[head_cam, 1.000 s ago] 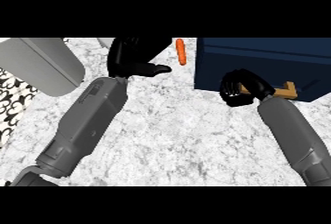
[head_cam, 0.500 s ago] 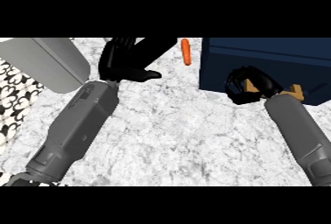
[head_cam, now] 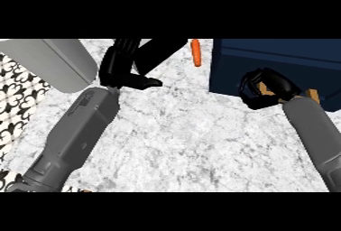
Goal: Pick up the cup, place it into the drawer and close the drawer
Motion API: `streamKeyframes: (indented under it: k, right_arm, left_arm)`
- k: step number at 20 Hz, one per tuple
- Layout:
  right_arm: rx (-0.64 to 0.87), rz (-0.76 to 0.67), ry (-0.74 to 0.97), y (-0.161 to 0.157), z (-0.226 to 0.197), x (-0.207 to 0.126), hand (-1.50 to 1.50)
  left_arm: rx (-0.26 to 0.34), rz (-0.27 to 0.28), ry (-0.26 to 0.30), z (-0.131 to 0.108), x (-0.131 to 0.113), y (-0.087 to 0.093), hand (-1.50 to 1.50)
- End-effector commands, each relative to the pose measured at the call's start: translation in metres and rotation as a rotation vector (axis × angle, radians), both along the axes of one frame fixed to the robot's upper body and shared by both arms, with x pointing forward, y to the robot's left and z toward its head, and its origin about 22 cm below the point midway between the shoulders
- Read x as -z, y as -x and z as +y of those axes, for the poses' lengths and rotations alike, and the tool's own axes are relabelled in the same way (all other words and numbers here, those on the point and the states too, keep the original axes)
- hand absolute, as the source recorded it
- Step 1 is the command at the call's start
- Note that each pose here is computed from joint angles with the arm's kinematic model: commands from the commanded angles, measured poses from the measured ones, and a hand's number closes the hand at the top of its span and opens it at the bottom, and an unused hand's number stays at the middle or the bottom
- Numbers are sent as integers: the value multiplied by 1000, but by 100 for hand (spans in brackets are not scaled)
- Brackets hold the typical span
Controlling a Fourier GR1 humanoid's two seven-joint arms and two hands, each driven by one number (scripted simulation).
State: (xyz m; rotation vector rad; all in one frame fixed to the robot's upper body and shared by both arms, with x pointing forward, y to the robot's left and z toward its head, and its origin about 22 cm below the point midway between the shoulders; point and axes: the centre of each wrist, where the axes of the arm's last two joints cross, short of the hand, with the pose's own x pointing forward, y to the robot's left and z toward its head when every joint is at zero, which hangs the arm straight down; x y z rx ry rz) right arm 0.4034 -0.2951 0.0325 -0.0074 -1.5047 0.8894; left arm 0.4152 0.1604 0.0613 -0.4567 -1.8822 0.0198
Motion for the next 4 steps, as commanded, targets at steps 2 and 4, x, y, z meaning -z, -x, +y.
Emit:
streamKeyframes:
  k: [2,4]
  right_arm:
    - [197,-217,64,-32,-31,-97,150]
    - [180,-206,62,-30,-33,-96,150]
  left_arm:
    - [4,7,13,7,6,3,-150]
    - [25,9,13,-1,10,6,-150]
